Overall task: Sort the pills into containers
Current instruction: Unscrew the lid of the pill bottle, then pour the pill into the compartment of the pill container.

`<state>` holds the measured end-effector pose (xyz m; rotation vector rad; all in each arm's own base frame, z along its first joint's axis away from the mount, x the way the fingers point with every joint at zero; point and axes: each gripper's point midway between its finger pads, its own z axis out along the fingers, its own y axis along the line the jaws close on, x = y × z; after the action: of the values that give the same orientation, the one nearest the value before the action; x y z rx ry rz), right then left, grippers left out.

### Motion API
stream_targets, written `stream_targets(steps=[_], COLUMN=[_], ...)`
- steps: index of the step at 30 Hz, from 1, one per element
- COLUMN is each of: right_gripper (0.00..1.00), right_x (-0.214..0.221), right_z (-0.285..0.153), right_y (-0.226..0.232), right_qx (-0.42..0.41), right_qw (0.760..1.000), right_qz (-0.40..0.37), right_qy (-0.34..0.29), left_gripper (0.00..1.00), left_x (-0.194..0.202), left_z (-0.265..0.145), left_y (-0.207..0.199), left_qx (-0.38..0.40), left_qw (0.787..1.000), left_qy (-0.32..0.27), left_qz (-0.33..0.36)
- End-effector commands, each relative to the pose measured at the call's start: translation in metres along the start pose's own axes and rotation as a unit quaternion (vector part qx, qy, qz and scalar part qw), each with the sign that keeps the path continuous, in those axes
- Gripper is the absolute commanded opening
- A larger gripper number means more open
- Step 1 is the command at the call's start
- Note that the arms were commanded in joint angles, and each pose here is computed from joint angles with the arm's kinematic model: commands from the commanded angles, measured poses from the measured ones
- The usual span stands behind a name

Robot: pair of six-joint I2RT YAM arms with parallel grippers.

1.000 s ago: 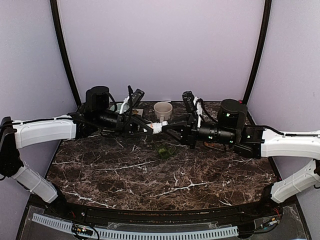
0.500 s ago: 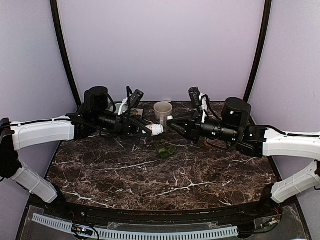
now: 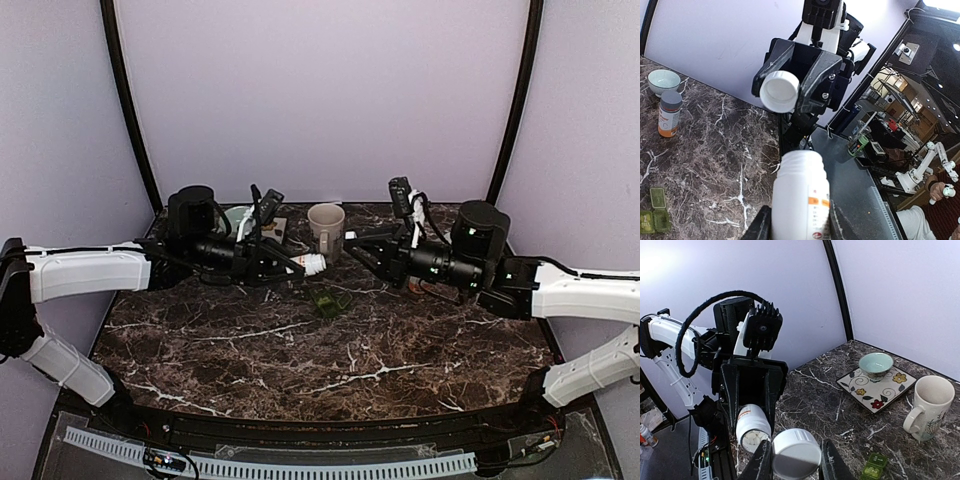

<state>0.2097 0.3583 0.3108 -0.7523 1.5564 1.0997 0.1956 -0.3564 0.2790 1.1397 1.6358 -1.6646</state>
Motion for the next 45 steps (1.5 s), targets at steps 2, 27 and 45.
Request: stream_targets(steps=[2,27,45], right_gripper=[0.11,0.11,0.11], right_x=[-0.011,0.014,0.021], right_z=[-0.01,-0.03,-0.038], right_y=[-0.011,-0.034,-0.036], right_qx=[0.032,0.092,0.098], right_qw=[0.999,0.995,0.994], right_qz=[0.003,0.017,0.018], right_qy=[-0.031,-0.039,-0.038], left_gripper=[0.0,0.0,0.0], left_x=[-0.004,0.051,0.08], left_z=[-0.002,0.011,0.017], left_y=[0.005,0.083,0.134], left_qx=[-0.023,-0.096,-0.137], left_qw=[0.999,0.995,0.99], left_qy=[-0.031,-0.026,-0.01], left_qz=[0.032,-0.009,-0.018])
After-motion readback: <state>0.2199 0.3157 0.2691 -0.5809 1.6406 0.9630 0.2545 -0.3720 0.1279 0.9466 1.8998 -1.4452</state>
